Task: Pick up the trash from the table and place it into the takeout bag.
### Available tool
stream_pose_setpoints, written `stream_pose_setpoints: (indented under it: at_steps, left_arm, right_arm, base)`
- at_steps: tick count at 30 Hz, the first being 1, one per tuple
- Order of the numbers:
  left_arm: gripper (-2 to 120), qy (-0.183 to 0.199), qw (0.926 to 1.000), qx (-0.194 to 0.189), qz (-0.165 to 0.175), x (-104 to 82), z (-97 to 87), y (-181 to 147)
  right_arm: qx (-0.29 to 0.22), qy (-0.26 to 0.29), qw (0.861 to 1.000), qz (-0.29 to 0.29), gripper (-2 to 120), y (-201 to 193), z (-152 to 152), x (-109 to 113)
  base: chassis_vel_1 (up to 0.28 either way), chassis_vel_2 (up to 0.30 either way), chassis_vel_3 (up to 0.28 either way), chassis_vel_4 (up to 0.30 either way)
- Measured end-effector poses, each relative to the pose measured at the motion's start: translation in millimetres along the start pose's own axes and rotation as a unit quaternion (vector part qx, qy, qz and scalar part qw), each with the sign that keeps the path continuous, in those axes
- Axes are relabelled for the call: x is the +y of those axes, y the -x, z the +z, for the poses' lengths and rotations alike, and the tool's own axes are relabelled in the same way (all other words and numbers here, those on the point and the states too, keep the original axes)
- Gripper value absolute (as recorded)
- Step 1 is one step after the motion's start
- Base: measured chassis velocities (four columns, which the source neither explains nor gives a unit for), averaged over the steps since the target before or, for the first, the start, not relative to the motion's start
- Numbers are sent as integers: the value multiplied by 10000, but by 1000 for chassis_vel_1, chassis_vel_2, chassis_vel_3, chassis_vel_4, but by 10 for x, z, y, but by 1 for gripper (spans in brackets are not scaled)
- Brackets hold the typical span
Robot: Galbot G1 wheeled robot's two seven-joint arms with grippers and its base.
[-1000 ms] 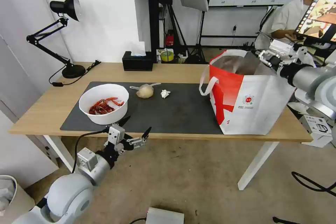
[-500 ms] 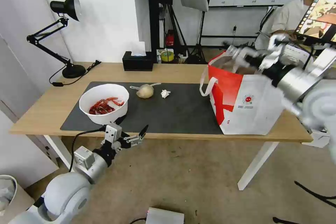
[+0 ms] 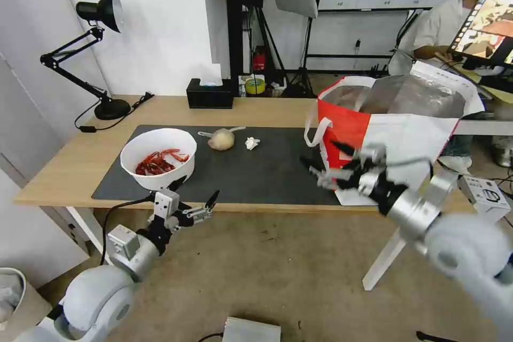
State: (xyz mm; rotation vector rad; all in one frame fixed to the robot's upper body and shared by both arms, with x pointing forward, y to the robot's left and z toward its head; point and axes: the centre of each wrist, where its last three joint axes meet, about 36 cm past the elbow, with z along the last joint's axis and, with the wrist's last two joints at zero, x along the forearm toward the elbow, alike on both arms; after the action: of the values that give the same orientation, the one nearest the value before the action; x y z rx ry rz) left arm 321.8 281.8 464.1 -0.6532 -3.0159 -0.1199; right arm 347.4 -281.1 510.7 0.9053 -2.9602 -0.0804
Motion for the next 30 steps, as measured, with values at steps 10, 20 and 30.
stream_pose_setpoints:
  at_steps: [10, 20, 30]
  left_arm:
    - [100, -76, 9998, 117, -168, 38, 183, -107]
    - [100, 6, 9985, 364, -404, 73, 507, -180]
    - [100, -29, 9980, 386, -495, 101, 625, -173]
  right_arm:
    - [-99, 32, 9962, 861, 100, -221, 781, 140]
    - [-7, 209, 9937, 1101, 100, -396, 1044, 252]
    - [9, 232, 9933, 1134, 100, -391, 1088, 253]
  base:
    - [0, 0, 0, 0]
    - [0, 0, 0, 0]
    - [0, 0, 0, 0]
